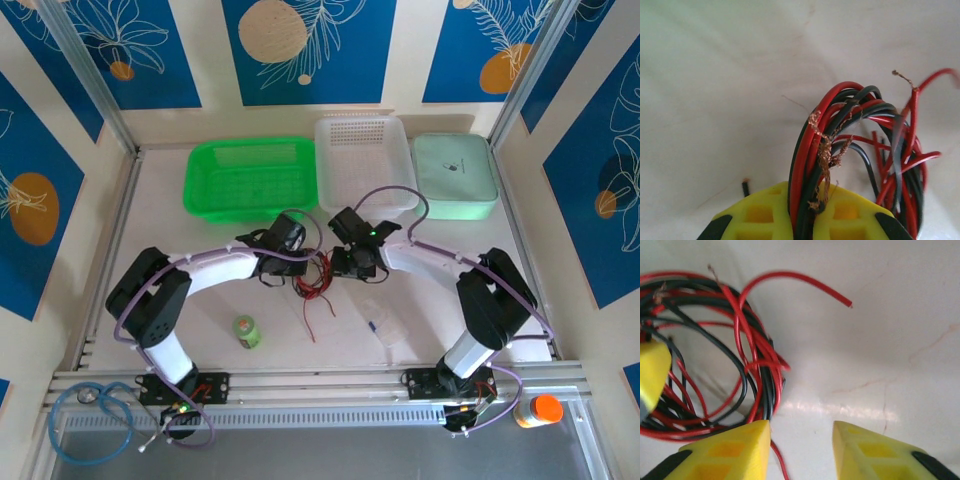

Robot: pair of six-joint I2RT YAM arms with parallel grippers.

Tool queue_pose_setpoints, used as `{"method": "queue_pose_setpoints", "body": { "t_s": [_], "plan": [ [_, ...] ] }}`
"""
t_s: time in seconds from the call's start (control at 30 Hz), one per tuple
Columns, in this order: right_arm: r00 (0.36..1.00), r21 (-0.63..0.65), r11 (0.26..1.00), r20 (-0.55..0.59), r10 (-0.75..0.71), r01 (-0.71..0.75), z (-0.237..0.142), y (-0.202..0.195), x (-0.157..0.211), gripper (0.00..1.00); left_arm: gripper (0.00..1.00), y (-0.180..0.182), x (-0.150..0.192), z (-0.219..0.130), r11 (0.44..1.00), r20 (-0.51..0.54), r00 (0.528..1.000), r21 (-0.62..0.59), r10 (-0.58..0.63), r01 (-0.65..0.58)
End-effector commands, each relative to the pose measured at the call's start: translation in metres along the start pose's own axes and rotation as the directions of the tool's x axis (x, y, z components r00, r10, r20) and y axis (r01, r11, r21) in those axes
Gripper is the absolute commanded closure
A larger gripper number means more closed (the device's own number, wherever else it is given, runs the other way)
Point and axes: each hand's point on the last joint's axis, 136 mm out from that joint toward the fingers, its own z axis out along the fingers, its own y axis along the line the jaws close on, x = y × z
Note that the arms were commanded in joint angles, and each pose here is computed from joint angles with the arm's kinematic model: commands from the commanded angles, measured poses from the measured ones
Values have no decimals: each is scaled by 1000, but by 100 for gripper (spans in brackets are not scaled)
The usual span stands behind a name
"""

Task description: Untangle the cables

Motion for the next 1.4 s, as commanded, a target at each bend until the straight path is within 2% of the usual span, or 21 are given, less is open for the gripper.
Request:
{"method": "queue_pose_setpoints", "body": {
  "t_s": [0.0,0.1,0.33,0.4,0.47,0.6,0.7,0.77,0.83,0.93,1.07,1.23,1.37],
  "plan": [
    [999,113,994,-45,11,-6,-9,-3,17,61,100,15,7,1,995,-1,999,-90,-52,52],
    [997,104,994,-64,35,-28,-6,6,25,61,86,17,12,0,993,3,998,-102,-65,65],
    [985,-45,995,-153,81,-89,26,38,34,65,48,23,20,-17,990,20,995,-101,-93,95],
    [983,-50,994,-161,90,-99,33,42,33,66,41,24,21,-21,990,24,995,-94,-100,102],
    [981,-52,993,-165,97,-107,38,44,31,69,38,23,24,-24,990,21,993,-83,-112,114],
    [978,-30,992,-171,119,-126,45,41,32,76,39,15,30,-17,990,-7,991,-29,-135,135],
    [976,-19,990,-173,135,-140,51,36,34,78,42,7,37,3,989,-59,988,11,-143,144],
    [974,-21,988,-173,146,-151,56,33,34,80,47,0,44,19,987,-104,983,41,-153,158],
    [974,-25,987,-169,151,-158,59,30,33,85,61,-2,49,30,983,-127,978,55,-166,174],
    [974,-21,987,-161,156,-162,62,23,32,100,83,2,48,29,985,-117,980,38,-161,167],
    [981,15,988,-119,153,-153,58,2,25,100,100,10,37,9,993,-65,991,-18,-121,120],
    [998,94,994,-26,49,-47,39,-29,5,100,100,14,27,-10,997,-38,998,-54,-54,52],
    [992,209,971,15,-122,116,25,-42,-11,100,90,16,22,-16,997,-39,999,-82,5,-8]
  ]
}}
